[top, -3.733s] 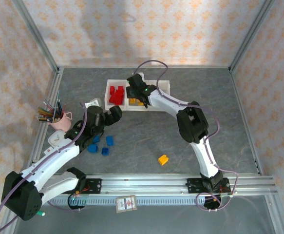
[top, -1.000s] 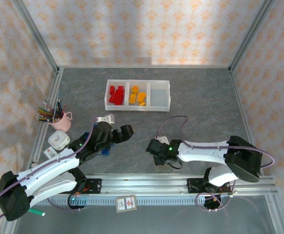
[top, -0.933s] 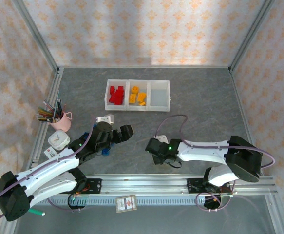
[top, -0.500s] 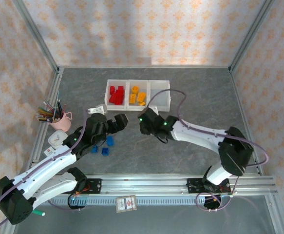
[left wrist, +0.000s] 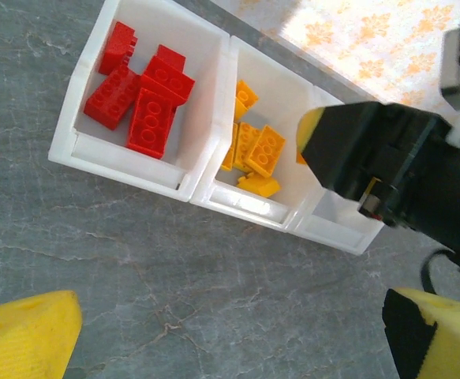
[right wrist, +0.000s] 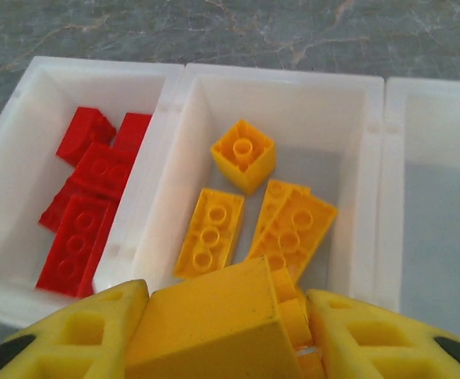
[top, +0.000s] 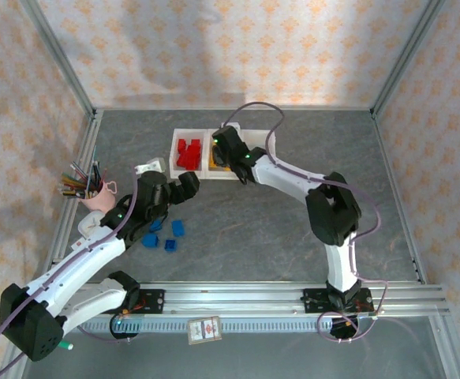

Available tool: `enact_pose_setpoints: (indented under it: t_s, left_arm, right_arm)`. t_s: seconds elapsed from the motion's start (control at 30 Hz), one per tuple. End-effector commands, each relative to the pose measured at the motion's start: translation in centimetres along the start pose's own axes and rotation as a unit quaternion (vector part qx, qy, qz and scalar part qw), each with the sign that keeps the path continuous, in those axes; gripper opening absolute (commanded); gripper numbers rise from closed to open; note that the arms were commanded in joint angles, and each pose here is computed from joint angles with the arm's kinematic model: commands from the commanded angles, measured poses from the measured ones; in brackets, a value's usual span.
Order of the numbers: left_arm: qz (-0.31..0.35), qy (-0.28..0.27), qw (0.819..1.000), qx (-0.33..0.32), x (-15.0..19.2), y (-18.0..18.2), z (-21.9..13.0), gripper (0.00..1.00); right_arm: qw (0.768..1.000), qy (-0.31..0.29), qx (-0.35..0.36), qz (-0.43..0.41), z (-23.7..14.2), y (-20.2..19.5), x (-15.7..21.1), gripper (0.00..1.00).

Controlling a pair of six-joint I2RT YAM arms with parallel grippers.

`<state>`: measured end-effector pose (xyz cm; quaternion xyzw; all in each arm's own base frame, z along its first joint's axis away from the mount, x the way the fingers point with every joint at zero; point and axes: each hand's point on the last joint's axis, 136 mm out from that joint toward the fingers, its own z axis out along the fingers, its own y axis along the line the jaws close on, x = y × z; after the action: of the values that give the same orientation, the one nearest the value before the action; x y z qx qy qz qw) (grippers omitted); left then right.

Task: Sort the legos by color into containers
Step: Place the lego in the container, then pick up the lego from the center of the table.

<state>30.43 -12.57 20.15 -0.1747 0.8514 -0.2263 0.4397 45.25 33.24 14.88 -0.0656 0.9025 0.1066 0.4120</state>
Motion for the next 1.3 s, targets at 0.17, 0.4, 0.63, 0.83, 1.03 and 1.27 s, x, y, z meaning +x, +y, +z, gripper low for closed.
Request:
enact_pose_setpoints:
  t_s: [0.17, 0.4, 0.63, 0.83, 1.03, 1.27]
  left_arm:
    - [-0.001, -0.037, 0.999, 0.012, -2.6, -0.9, -0.5, 0.99]
    - [-0.007, -0.045, 0.999, 0.012, -3.0, -0.8, -1.0, 0.99]
    - [-0.008, -0.05, 0.999, 0.0, -3.1, 0.0, -2.0, 0.99]
    - [-0.01, -0.053, 0.998, -0.035, -2.7, 2.0, -3.4, 0.99]
    - [-0.023, -0.054, 0.996, -0.064, -2.0, 4.1, -5.1, 0.99]
    - [-0.042, -0.056, 0.994, -0.078, -1.4, 5.5, -6.4, 0.99]
  right_arm:
    - [0.999, -0.013, 0.017, -0.025, 5.0, -0.7, -1.6, 0.56]
    - [0.999, -0.028, -0.01, -0.029, 2.5, 0.0, -3.1, 0.7]
    - [0.996, -0.026, -0.067, -0.053, -2.8, 2.6, -0.7, 0.71]
    - [0.991, 0.01, -0.107, -0.074, -6.1, 5.9, 4.5, 0.76]
    - [0.983, 0.052, -0.164, -0.07, -7.5, 9.8, 9.8, 0.79]
    - [0.976, 0.083, -0.186, -0.079, -6.9, 13.8, 14.4, 0.83]
